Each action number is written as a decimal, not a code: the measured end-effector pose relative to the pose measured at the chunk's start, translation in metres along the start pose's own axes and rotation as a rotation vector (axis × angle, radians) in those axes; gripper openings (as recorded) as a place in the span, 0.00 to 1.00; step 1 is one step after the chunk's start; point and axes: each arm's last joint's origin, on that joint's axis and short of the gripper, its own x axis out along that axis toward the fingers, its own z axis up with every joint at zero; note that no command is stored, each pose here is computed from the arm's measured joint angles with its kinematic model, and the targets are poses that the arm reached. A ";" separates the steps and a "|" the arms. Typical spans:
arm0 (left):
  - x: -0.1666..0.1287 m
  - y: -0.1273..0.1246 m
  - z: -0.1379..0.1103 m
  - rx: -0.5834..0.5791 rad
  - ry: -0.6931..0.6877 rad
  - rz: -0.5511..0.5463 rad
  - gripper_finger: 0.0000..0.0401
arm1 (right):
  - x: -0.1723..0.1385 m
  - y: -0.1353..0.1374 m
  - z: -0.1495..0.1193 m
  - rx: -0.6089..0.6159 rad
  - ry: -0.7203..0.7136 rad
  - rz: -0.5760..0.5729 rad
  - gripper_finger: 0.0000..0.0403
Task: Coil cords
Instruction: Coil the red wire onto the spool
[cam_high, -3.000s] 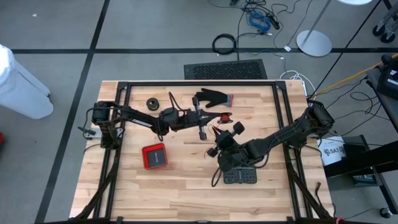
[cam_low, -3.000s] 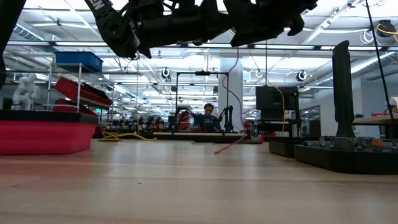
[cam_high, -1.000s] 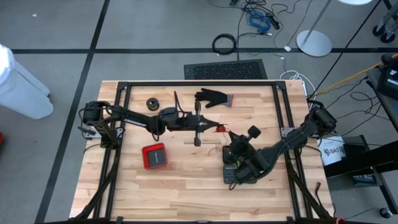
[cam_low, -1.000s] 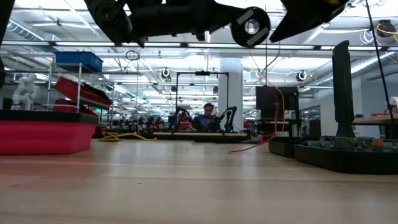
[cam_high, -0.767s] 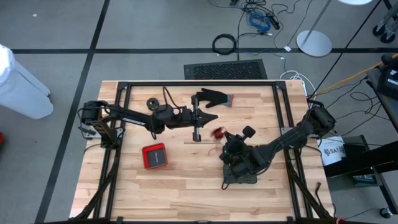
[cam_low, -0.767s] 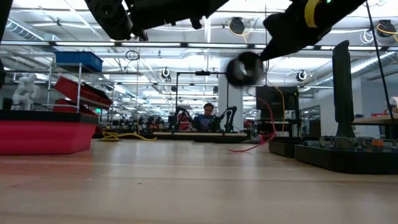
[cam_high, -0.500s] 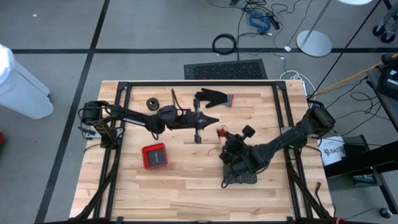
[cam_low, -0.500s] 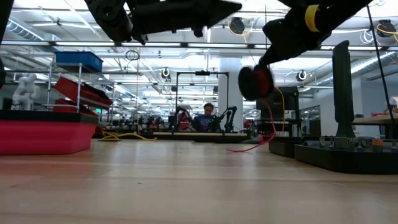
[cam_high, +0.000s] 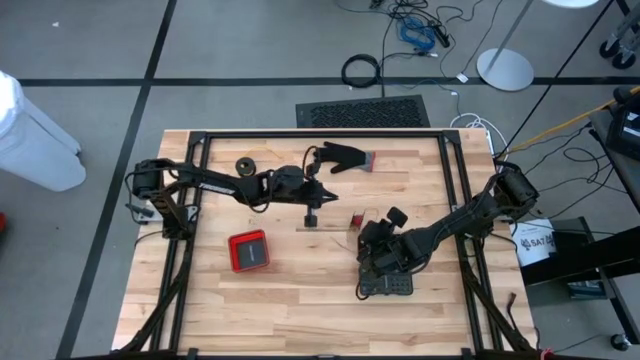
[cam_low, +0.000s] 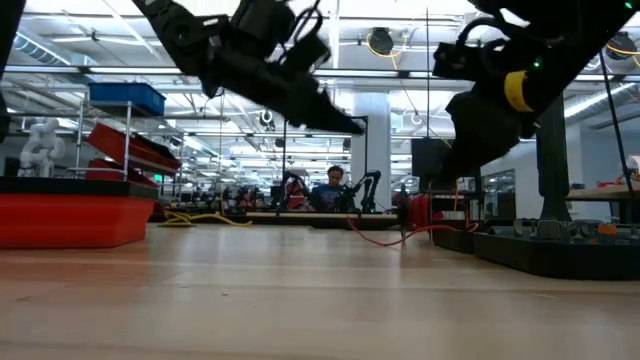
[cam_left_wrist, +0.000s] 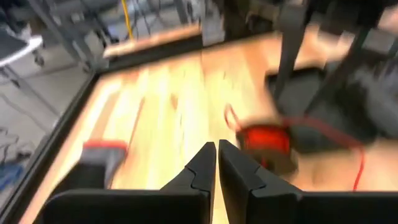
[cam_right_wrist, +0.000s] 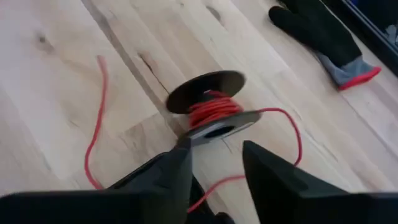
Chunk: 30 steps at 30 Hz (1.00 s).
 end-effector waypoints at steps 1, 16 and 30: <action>-0.001 0.001 -0.008 -0.002 0.026 0.001 0.07 | -0.001 0.001 -0.003 0.010 -0.002 0.002 0.35; -0.018 0.000 -0.050 -0.198 -0.205 0.068 0.07 | -0.003 -0.001 -0.016 0.092 -0.112 -0.063 0.32; 0.051 -0.044 -0.051 -0.296 -0.162 0.024 0.07 | -0.002 0.007 -0.017 0.153 -0.135 -0.020 0.32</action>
